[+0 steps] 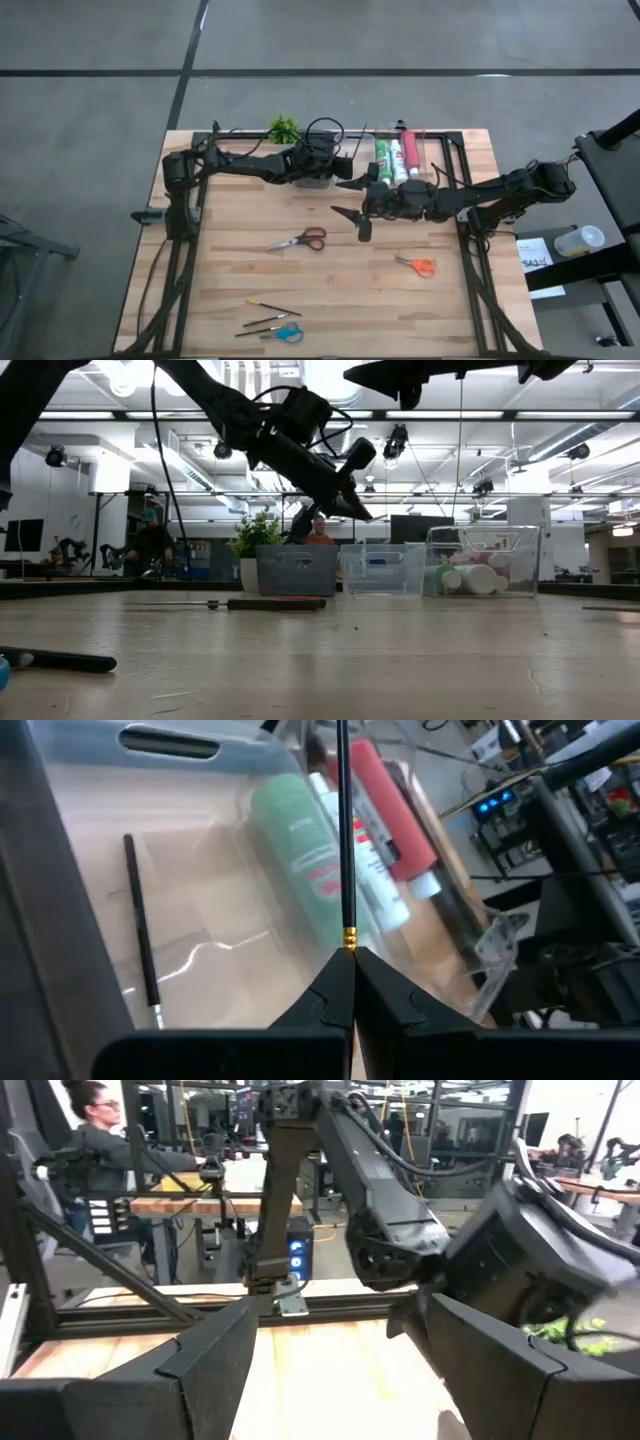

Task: Pick & Place Paint Supplies
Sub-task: Put the top gold paint brush into the white transparent bin, then put the gold paint brush into the white transparent bin

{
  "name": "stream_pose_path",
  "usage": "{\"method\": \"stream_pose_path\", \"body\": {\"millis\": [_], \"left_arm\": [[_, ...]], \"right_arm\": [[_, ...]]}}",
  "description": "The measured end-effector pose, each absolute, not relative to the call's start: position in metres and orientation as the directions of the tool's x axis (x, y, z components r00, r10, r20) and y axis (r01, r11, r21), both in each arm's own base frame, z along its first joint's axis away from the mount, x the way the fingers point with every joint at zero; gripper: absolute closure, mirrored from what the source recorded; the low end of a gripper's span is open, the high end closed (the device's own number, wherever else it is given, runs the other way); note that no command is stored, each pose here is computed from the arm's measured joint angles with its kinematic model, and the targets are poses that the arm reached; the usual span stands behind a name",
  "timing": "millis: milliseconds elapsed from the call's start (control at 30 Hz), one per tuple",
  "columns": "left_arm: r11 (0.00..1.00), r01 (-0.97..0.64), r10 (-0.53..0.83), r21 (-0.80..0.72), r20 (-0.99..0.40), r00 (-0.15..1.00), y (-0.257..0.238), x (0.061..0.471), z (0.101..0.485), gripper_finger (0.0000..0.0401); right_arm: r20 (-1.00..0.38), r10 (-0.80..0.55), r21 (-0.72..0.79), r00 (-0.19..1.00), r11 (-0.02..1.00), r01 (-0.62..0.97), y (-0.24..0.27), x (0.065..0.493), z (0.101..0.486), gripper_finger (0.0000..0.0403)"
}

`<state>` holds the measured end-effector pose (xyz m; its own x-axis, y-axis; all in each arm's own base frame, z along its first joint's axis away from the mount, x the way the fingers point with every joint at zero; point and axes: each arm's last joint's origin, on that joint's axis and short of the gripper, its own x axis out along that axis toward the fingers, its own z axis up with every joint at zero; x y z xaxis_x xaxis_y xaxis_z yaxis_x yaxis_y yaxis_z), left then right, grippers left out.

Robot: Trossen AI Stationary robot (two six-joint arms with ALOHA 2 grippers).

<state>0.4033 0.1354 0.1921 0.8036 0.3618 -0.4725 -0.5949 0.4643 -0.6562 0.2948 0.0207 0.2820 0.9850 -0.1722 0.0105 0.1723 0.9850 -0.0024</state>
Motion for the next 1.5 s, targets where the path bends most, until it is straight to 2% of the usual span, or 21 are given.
{"method": "stream_pose_path", "body": {"millis": [267,600,700,900,1000,1133,1500], "left_arm": [[0.435,-0.622,0.353,-0.651,-0.513,0.783,0.136,0.411,0.17,0.0396],[0.401,-0.645,0.337,-0.65,-0.55,0.764,0.136,0.411,0.164,0.0394],[0.401,-0.647,0.336,-0.648,-0.553,0.762,0.136,0.411,0.164,0.0373],[0.401,-0.646,0.337,-0.649,-0.552,0.763,0.136,0.411,0.164,0.0305],[0.405,-0.645,0.335,-0.647,-0.551,0.764,0.135,0.411,0.164,0.0288],[0.462,-0.621,0.314,-0.633,-0.539,0.782,0.134,0.411,0.171,0.0284],[0.642,-0.517,0.299,-0.566,-0.436,0.849,0.122,0.401,0.222,0.0283]], "right_arm": [[0.013,-0.173,-0.004,0.985,0.985,0.173,0.021,0.295,0.282,0.0115],[0.01,-0.173,-0.005,0.985,0.985,0.173,0.021,0.295,0.282,0.0115],[0.01,-0.173,0.006,0.985,0.985,0.173,0.021,0.295,0.282,0.0115],[0.01,-0.173,-0.005,0.985,0.985,0.173,0.021,0.295,0.282,0.0115],[0.01,-0.173,0.003,0.985,0.985,0.173,0.021,0.295,0.282,0.0115],[0.011,-0.173,0.006,0.985,0.985,0.173,0.021,0.295,0.282,0.0115],[0.012,-0.173,0.002,0.985,0.985,0.173,0.021,0.295,0.282,0.0115]]}}
